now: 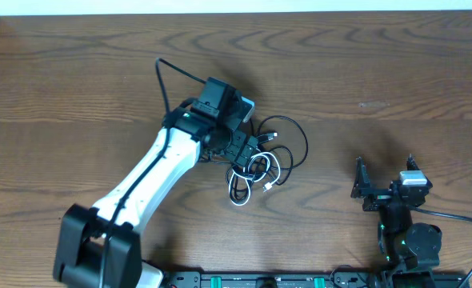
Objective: Untangle cables
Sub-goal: 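Reach the left gripper forward and down onto the cable bundle, then close the left gripper on the black cables in the bundle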
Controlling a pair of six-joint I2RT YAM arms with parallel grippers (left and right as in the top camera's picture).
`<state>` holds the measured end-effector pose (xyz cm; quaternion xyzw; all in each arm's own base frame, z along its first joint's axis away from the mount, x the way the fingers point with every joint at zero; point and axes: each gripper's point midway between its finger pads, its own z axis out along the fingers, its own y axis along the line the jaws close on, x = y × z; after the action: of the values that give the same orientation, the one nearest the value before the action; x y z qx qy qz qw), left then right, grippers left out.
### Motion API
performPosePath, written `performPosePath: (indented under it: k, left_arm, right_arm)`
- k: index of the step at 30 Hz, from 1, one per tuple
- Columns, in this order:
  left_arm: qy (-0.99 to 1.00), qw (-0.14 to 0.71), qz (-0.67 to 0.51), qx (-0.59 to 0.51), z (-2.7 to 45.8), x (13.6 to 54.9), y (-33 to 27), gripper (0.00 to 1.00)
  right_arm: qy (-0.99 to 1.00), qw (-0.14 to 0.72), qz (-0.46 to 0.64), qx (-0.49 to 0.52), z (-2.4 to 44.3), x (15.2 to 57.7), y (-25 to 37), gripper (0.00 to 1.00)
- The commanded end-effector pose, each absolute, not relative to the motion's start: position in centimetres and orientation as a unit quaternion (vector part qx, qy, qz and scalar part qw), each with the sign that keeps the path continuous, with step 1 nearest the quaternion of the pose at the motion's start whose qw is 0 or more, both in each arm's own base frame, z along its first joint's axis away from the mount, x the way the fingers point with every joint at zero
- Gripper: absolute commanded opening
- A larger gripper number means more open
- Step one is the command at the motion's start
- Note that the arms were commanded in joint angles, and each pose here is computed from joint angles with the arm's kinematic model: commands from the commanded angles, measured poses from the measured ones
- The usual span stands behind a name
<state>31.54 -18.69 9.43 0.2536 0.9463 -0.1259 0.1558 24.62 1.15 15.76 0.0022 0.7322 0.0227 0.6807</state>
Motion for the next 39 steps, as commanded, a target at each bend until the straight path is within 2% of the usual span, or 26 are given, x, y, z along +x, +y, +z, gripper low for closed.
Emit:
performPosePath:
  k: [1, 11, 25, 31, 39]
  left_arm:
    - [0.965, 0.139, -0.082, 0.206, 6.9, 32.9, -17.5, 0.98]
    - [0.97, 0.112, -0.078, 0.201, 2.4, 33.6, -18.7, 0.98]
    - [0.969, 0.118, -0.077, 0.202, 2.2, 34.0, -18.8, 0.98]
    - [0.974, 0.116, 0.008, 0.194, 1.9, 34.2, -15.7, 0.98]
    - [0.974, 0.111, -0.008, 0.195, 1.9, 33.9, -16.2, 0.98]
  right_arm:
    - [0.731, 0.682, 0.016, 0.001, 15.8, 24.6, 1.0, 0.99]
    - [0.731, 0.682, 0.016, 0.001, 15.8, 24.6, 1.0, 0.99]
    - [0.731, 0.682, 0.016, 0.001, 15.8, 24.6, 1.0, 0.99]
    - [0.731, 0.682, 0.016, 0.001, 15.8, 24.6, 1.0, 0.99]
    - [0.731, 0.682, 0.016, 0.001, 15.8, 24.6, 1.0, 0.99]
